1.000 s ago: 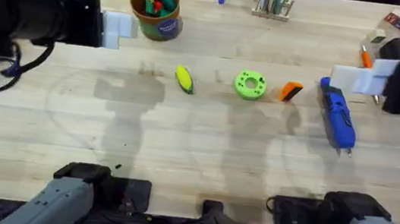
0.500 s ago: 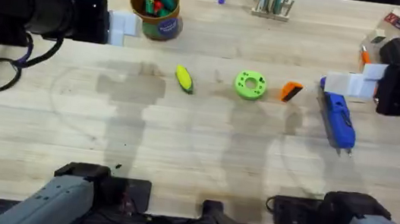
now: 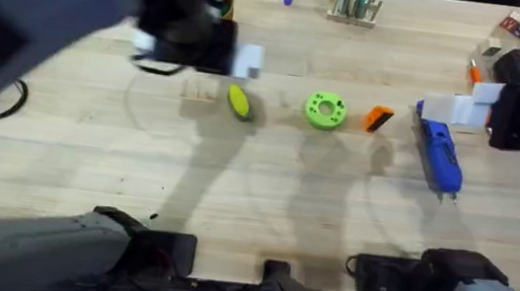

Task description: Pick up the gripper from the table and insert it into the empty holder that is missing its gripper. Then pick up a screw, insert it into the mounting hole, and use the screwdriver to tighten it. Finally, clean up the table by picking up the vegetable and placing it into the bucket.

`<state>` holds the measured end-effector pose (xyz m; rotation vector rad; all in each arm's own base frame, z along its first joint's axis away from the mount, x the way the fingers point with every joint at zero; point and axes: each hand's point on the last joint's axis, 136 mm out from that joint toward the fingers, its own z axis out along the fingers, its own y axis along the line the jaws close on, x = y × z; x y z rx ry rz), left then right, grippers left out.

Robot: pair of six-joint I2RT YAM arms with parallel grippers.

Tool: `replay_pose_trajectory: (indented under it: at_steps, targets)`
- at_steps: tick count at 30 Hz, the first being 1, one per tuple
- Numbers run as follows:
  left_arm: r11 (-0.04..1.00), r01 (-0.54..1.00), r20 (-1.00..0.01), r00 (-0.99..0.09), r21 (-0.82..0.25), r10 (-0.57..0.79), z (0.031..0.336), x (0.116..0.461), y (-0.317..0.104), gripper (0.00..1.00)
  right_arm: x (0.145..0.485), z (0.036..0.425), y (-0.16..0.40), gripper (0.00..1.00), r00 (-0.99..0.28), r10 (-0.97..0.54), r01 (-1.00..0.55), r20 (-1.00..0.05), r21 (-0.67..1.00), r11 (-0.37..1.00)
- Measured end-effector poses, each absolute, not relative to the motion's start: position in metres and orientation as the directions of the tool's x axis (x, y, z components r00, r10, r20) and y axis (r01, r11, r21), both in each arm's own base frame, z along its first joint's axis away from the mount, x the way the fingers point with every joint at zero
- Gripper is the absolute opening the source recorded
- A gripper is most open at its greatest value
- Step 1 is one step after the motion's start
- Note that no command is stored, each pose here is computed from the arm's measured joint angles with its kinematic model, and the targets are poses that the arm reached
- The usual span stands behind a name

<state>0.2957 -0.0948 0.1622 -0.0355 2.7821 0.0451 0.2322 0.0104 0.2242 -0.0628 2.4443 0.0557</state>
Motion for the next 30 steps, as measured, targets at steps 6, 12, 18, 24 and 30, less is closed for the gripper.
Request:
replay_pose_trajectory:
  at_steps: [6, 12, 18, 24, 30]
  targets:
    - [0.99, -0.139, -0.298, -0.945, -0.004, -0.134, 0.122, 0.31, -0.128, 0.988, 0.232, 0.224, 0.01, 0.992, -0.768, -0.031, -0.06, -0.64, 0.024, 0.998]
    - [0.974, -0.225, -0.222, -0.95, -0.007, -0.22, 0.087, 0.316, -0.136, 0.988, 0.232, 0.224, 0.011, 0.992, -0.767, -0.031, -0.062, -0.64, 0.026, 0.998]
    - [0.966, -0.249, -0.171, -0.951, -0.065, -0.256, 0.057, 0.326, -0.155, 0.988, 0.232, 0.224, 0.011, 0.991, -0.768, -0.031, -0.062, -0.64, 0.026, 0.998]
    - [0.948, -0.314, -0.1, -0.943, -0.048, -0.317, 0.036, 0.321, -0.155, 0.99, 0.232, 0.224, 0.011, 0.994, -0.768, -0.031, -0.062, -0.64, 0.026, 0.998]
    - [0.931, -0.362, -0.079, -0.928, -0.046, -0.364, 0.035, 0.32, -0.148, 0.892, 0.232, 0.224, 0.011, 0.992, -0.768, -0.031, -0.062, -0.64, 0.026, 0.998]
